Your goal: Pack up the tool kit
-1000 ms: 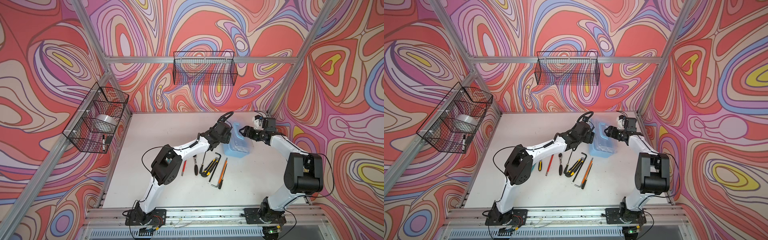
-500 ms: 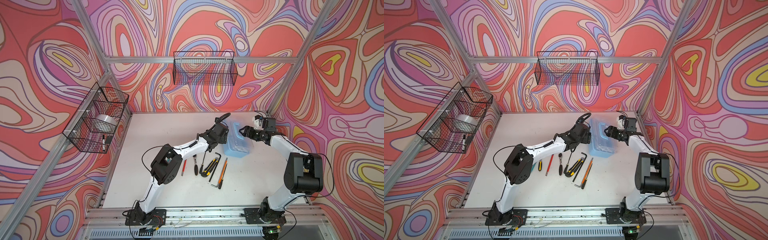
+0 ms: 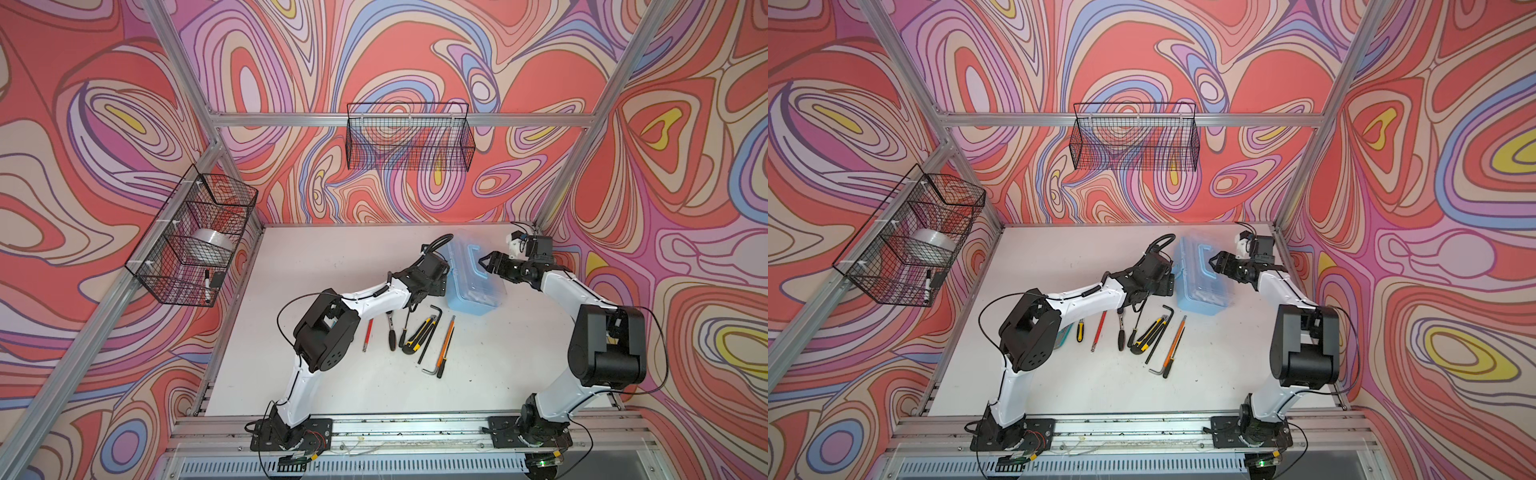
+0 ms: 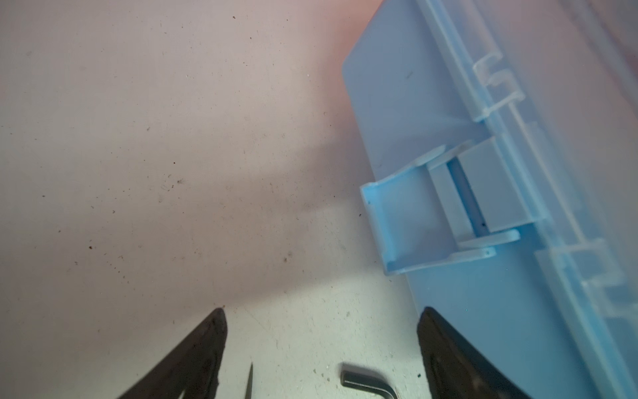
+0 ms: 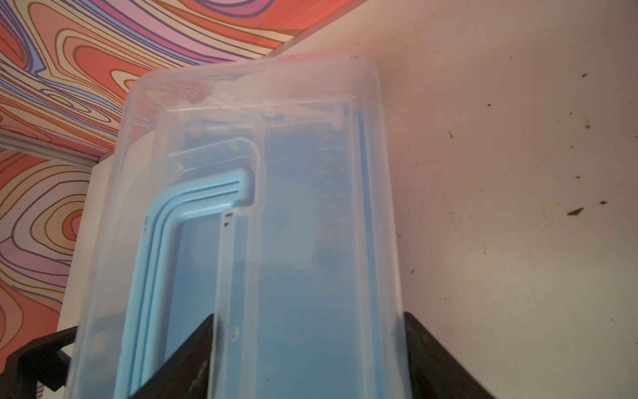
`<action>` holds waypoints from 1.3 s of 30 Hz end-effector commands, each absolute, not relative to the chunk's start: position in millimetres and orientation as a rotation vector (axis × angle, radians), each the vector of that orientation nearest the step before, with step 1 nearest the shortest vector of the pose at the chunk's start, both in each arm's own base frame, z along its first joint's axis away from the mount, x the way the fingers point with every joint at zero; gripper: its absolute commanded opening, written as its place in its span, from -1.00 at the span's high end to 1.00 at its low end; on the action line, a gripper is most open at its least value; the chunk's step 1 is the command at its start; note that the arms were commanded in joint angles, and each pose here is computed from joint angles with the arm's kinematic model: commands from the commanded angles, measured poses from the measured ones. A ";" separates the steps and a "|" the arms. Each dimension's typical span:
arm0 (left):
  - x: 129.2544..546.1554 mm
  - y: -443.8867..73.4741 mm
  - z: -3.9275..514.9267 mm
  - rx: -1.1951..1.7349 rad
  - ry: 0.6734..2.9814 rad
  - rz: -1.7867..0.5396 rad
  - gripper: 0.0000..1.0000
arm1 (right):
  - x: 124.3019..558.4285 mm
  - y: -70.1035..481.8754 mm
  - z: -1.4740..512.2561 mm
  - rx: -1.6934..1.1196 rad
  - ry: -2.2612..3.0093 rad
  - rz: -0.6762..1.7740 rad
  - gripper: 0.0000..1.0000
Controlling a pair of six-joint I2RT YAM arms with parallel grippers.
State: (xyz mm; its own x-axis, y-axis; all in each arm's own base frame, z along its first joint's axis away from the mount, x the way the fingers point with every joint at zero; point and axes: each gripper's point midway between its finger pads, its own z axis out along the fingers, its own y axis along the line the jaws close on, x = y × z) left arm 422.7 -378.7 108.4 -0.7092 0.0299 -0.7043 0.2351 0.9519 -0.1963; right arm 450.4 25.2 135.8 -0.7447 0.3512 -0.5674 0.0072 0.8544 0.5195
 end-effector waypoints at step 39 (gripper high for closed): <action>436.7 -404.0 92.5 0.237 2.533 -0.498 -0.74 | 451.8 -1.5 164.8 0.471 2.056 1.263 0.04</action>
State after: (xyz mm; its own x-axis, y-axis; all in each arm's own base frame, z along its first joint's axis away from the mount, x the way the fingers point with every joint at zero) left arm 443.3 -401.4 94.3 -0.8131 0.0491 -0.5800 0.2639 0.9193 -0.2922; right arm 448.9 -12.8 150.6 -0.6911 0.6154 -0.3790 0.0360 0.5531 0.8323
